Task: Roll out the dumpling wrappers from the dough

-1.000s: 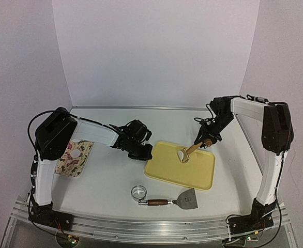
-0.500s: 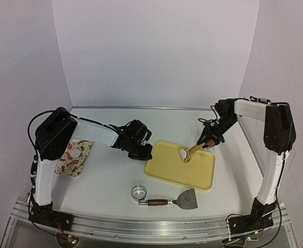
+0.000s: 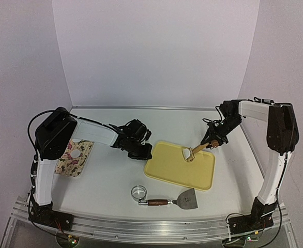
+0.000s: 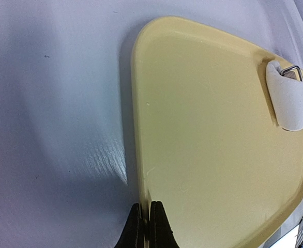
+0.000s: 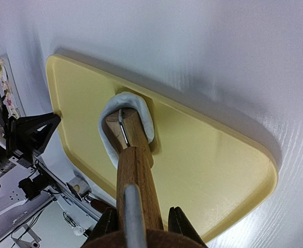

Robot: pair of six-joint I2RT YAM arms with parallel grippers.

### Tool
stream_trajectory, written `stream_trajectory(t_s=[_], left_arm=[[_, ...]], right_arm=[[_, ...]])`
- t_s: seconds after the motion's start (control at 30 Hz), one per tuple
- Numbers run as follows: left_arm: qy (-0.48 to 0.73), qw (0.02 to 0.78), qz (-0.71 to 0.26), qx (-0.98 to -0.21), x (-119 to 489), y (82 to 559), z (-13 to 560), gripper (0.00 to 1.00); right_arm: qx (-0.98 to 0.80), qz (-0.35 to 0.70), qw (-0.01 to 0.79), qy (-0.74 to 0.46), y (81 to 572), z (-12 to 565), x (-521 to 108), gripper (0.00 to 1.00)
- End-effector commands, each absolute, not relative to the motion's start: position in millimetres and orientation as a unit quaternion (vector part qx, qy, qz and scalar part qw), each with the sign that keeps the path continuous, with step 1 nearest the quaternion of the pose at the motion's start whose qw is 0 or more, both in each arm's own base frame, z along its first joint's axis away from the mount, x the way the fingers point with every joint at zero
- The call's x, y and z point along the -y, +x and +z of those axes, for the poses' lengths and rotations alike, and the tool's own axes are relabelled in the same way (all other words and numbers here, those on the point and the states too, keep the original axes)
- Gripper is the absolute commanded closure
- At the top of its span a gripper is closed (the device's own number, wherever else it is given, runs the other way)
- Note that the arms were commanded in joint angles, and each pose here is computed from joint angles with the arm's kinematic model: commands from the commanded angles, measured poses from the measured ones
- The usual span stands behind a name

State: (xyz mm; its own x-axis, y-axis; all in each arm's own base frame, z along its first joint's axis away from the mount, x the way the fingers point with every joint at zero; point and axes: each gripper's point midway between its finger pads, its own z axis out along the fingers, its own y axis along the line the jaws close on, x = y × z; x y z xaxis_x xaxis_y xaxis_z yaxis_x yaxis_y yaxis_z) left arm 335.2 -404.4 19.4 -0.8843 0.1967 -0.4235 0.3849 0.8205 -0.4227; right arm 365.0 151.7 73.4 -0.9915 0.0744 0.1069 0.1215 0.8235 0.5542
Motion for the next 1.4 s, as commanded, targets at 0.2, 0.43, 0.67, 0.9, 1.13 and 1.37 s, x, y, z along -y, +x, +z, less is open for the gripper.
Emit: stream_trajectory(t_s=[0.2, 0.43, 0.67, 0.9, 1.13, 1.37], left_arm=[[0.102, 0.136, -0.129, -0.977, 319.7, 336.3, -13.3, 1.0], [0.102, 0.137, -0.129, -0.977, 318.3, 336.0, -12.4, 1.0], [0.102, 0.136, -0.13, -0.977, 317.3, 335.1, -11.6, 1.0], [0.102, 0.137, -0.129, -0.977, 315.9, 335.1, -11.0, 1.0], [0.103, 0.137, -0.13, -0.977, 316.7, 335.5, -10.2, 1.0], [0.103, 0.138, -0.131, -0.976, 316.5, 335.3, -9.6, 1.0]], right_arm=[[0.985, 0.088, 0.11, -0.098, 312.4, -12.7, 3.6, 1.0], [0.984, 0.089, 0.117, -0.103, 300.8, -13.5, 9.2, 1.0], [0.983, 0.089, 0.116, -0.114, 300.1, -13.1, 15.3, 1.0], [0.982, 0.092, 0.115, -0.121, 296.8, -9.4, 23.5, 1.0], [0.98, 0.093, 0.112, -0.135, 293.0, -5.4, 34.0, 1.0], [0.98, 0.093, 0.106, -0.138, 292.8, 1.4, 36.9, 1.0]])
